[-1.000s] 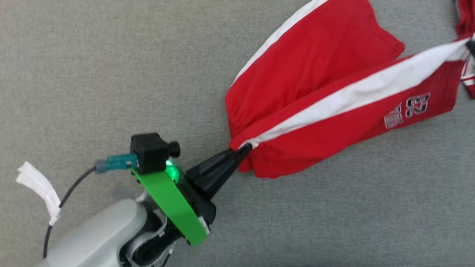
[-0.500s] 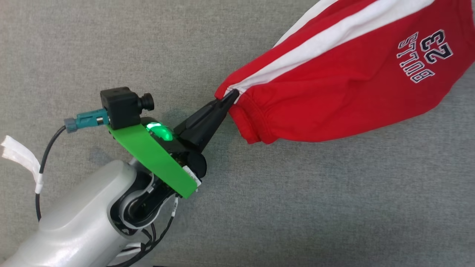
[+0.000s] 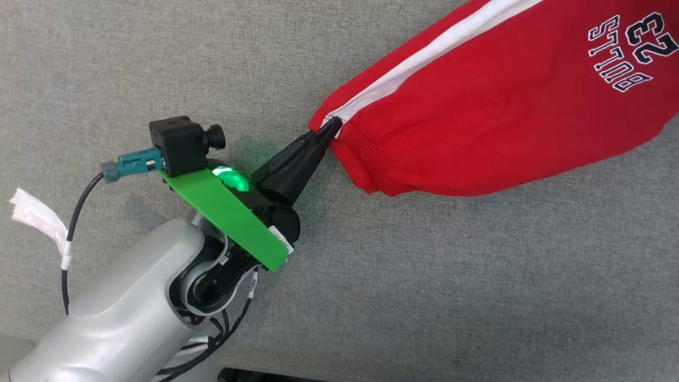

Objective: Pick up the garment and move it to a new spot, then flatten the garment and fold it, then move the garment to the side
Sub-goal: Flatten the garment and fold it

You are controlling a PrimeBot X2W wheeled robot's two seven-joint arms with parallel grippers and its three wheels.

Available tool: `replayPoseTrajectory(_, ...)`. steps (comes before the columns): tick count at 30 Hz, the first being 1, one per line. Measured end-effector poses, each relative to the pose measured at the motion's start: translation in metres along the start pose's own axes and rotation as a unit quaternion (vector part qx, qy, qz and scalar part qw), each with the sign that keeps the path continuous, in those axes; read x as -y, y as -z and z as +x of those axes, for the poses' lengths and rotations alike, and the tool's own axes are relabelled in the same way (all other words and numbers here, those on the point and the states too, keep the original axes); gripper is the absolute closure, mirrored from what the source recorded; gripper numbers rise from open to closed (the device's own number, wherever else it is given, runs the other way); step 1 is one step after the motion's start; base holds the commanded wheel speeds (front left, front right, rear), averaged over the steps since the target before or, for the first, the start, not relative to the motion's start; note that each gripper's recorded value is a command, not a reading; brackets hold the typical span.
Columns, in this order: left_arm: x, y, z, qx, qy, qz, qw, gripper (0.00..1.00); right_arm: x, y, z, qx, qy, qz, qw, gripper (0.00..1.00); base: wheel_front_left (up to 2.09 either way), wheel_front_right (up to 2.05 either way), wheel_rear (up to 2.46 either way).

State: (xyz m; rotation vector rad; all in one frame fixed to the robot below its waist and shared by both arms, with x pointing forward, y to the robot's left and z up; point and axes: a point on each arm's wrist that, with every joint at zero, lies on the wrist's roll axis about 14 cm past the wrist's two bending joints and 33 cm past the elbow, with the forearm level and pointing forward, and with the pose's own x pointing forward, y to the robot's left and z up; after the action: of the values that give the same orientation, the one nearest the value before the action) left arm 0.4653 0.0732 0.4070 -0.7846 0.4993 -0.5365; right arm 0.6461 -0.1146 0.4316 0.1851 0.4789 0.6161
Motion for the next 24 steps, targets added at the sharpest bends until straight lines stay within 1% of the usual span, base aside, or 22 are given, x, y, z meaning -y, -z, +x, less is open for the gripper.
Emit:
replayPoseTrajectory(4,0.000,-0.004,-0.001,0.014,-0.003,0.016,1.000,0.00,-0.005,-0.012,-0.005,0.037,-0.003,-0.004,0.999,0.00,0.00,0.00,0.00)
replayPoseTrajectory(6,-0.001,-0.008,-0.003,0.027,-0.013,0.036,0.999,0.00,-0.012,-0.020,-0.012,0.060,-0.008,-0.013,0.998,0.00,0.00,0.00,0.00)
replayPoseTrajectory(9,-0.011,-0.019,-0.009,0.055,-0.055,0.075,0.994,0.00,-0.023,-0.019,-0.025,0.082,-0.016,-0.024,0.996,0.00,0.00,0.00,0.00)
replayPoseTrajectory(11,-0.017,-0.026,-0.015,0.076,-0.088,0.084,0.990,0.00,-0.035,-0.011,-0.034,0.088,-0.026,-0.023,0.996,0.00,0.00,0.00,0.00)
replayPoseTrajectory(12,-0.018,-0.026,-0.019,0.082,-0.101,0.098,0.987,0.00,-0.040,-0.010,-0.040,0.098,-0.029,-0.026,0.994,0.00,0.00,0.00,0.00)
replayPoseTrajectory(13,-0.018,-0.030,-0.022,0.095,-0.113,0.101,0.984,0.00,-0.042,-0.010,-0.045,0.107,-0.030,-0.028,0.993,0.00,0.00,0.00,0.00)
replayPoseTrajectory(16,-0.001,-0.046,-0.031,0.149,-0.129,0.137,0.971,0.00,-0.053,-0.012,-0.064,0.144,-0.031,-0.041,0.988,0.00,0.00,0.00,0.00)
replayPoseTrajectory(19,0.017,-0.044,-0.042,0.177,-0.134,0.172,0.960,0.00,-0.061,-0.005,-0.079,0.152,-0.025,-0.052,0.987,0.00,0.00,0.00,0.00)
replayPoseTrajectory(24,0.046,-0.047,-0.061,0.229,-0.140,0.203,0.942,0.00,-0.073,0.001,-0.101,0.159,-0.011,-0.044,0.986,0.00,0.00,0.00,0.00)
